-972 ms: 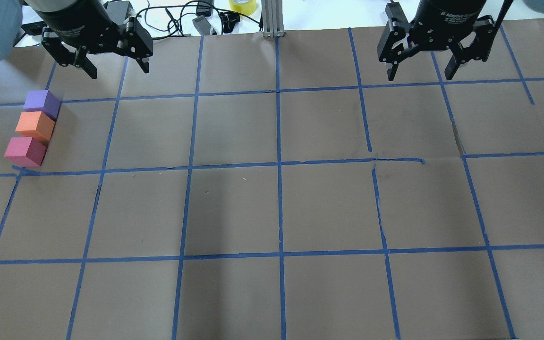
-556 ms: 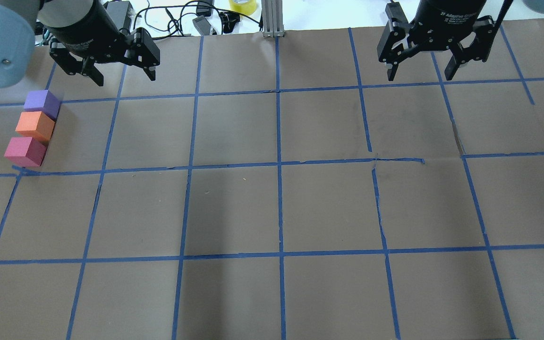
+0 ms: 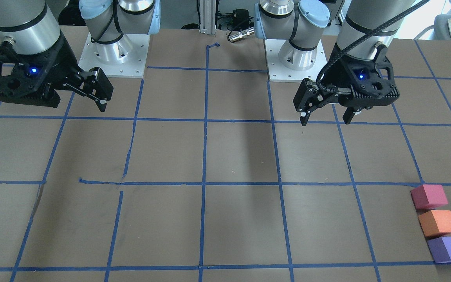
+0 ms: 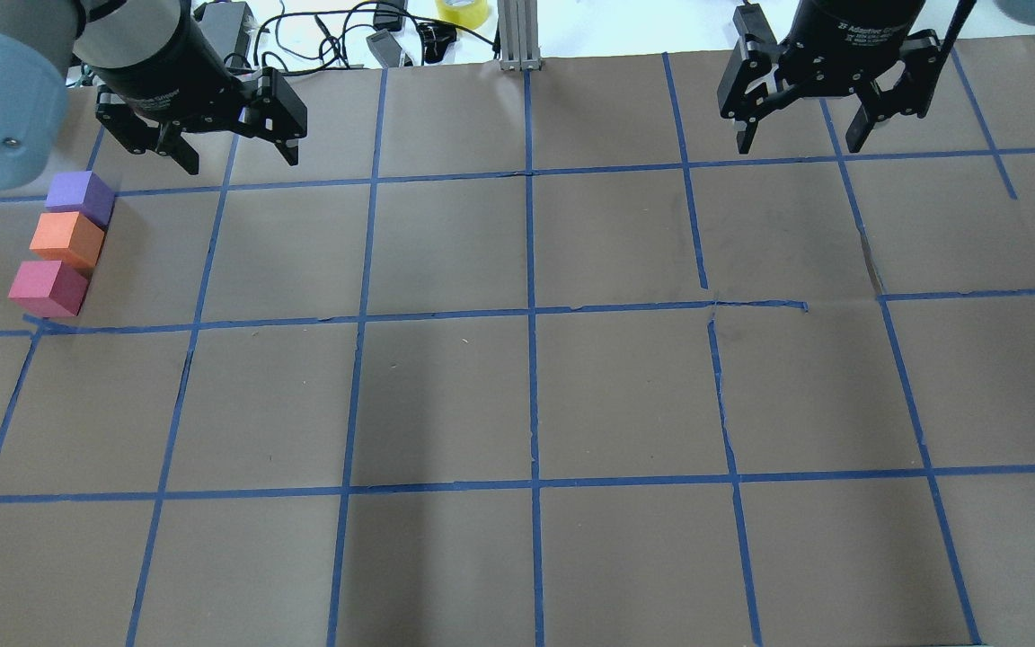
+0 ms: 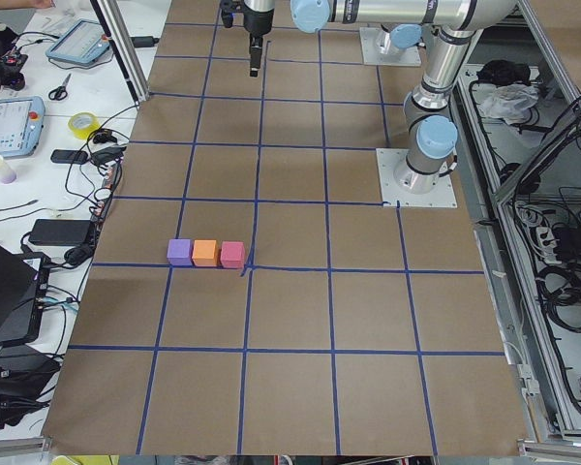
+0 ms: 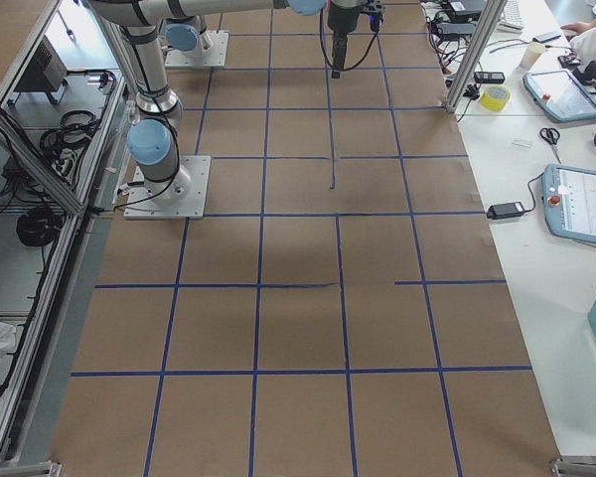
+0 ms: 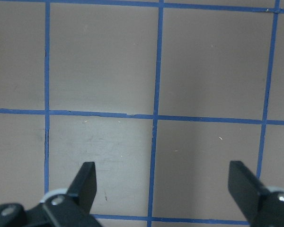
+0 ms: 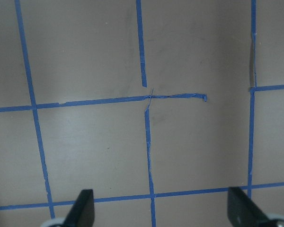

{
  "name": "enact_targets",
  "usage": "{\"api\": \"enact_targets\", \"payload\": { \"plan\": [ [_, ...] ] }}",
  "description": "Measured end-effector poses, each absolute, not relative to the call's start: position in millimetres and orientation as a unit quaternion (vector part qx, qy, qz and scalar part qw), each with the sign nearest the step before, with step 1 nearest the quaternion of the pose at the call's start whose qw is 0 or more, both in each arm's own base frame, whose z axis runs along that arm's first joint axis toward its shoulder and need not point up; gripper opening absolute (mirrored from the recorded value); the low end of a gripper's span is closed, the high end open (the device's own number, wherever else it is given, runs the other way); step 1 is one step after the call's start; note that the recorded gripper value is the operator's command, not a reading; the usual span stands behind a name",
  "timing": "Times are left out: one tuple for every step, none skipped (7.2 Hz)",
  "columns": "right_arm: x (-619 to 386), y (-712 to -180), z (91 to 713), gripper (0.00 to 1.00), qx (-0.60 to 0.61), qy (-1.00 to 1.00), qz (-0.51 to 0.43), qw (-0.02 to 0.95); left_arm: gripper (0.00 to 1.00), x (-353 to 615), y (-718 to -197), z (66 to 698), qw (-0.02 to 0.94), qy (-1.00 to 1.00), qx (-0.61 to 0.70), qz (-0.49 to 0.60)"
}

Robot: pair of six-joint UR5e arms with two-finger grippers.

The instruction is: Arrange blocks in a line

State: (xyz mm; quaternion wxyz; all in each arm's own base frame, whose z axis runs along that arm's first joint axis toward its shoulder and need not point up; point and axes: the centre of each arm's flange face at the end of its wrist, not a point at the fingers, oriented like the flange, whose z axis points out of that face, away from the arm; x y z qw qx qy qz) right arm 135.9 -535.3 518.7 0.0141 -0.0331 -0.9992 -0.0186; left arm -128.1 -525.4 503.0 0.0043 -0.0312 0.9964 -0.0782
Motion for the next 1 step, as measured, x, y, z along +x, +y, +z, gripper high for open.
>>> {"api": "enact_targets", "payload": {
  "plan": [
    [136.0, -535.2, 518.5, 1.00, -0.033, -0.999, -0.019, 0.014, 1.00, -128.2, -525.0, 501.7, 0.004, 0.997, -0.030, -0.077]
  ]
}}
